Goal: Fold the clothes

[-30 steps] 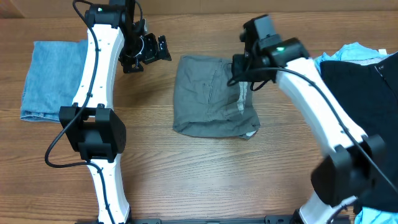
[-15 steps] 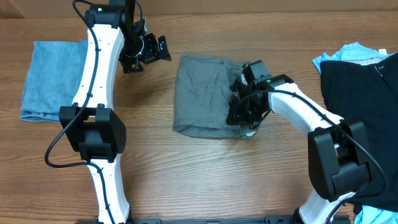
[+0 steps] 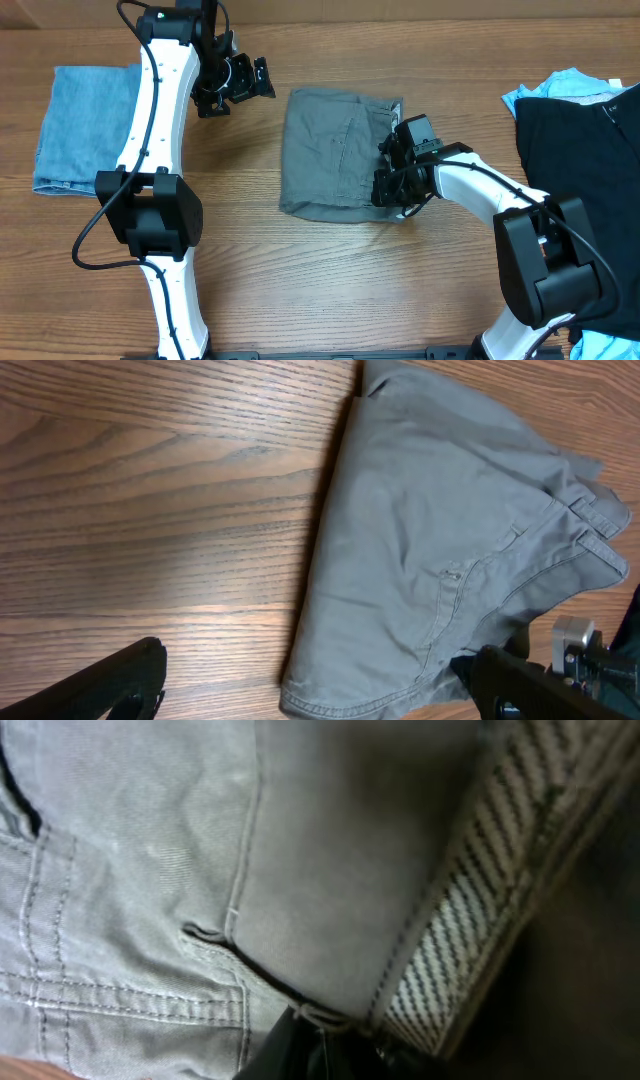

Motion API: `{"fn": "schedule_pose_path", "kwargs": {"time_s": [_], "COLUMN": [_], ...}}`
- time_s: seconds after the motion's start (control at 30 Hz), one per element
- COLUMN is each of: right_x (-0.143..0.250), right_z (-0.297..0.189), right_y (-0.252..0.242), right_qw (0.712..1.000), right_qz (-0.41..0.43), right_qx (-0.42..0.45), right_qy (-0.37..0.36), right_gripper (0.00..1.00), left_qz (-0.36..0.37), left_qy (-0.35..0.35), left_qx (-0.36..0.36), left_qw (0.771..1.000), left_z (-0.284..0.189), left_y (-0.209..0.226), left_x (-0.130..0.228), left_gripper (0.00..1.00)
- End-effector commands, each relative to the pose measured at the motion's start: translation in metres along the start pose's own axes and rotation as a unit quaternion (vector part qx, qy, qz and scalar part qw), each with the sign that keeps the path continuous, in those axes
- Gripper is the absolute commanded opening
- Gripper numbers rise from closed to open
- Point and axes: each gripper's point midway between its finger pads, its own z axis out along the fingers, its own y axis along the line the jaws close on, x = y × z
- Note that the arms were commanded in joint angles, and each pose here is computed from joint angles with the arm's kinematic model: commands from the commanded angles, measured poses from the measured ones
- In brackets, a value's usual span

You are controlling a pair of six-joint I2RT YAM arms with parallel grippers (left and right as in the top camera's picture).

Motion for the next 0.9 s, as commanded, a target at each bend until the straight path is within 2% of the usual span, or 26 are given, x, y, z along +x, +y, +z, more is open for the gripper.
{"fn": "schedule_pose_path", "kwargs": {"time_s": [0.0,0.17,0.23,0.3,0.37,0.47,0.73,0.87], "right_x": [-0.016,-0.072,-0.089,-0.101,-0.119,-0.135,-0.156,-0.182], "right_z": [-0.034,-0.126,-0.146,-0.155,-0.158,-0.144,-0.077,-0.043], "right_y": [-0.011,0.038,0.05,0.061,0.066,0.065,0.035,-0.007], "right_qw": [0.998,0.989,0.981,0.972,0.963,0.959,0.969,0.967], "right_qz": [0.007,-0.028,-0.059,-0.103,-0.112,-0.118,-0.098,-0.068], "right_qx": [0.063,0.029,0.018,0.008,0.001,0.001,0.013,0.03], "right_qy": [-0.026,-0.146,-0.185,-0.213,-0.245,-0.256,-0.225,-0.242], "right_gripper": [0.1,0.09,0.05,0.04,0.04,0.04,0.04,0.04], "left_qz": [0.008,0.008,0.008,0.008,0.008,0.008,0.008,0.008], "left_qy": [-0.015,-0.015,-0.015,-0.015,-0.015,-0.015,-0.015,-0.015], "left_qx": [0.003,0.003,0.003,0.004,0.003,0.003,0.003,0.003], "left_qw": [1.0,1.0,1.0,1.0,1.0,1.0,1.0,1.0], "left_z": [-0.008,-0.008,-0.008,-0.008,-0.008,-0.008,-0.008,-0.008], "left_y": [-0.007,-0.007,-0.007,-0.007,-0.007,-0.007,-0.007,-0.007], "left_x": [-0.004,-0.004,-0.004,-0.004,-0.004,-0.004,-0.004,-0.004], "left_gripper": [1.0,1.0,1.0,1.0,1.0,1.0,1.0,1.0]}}
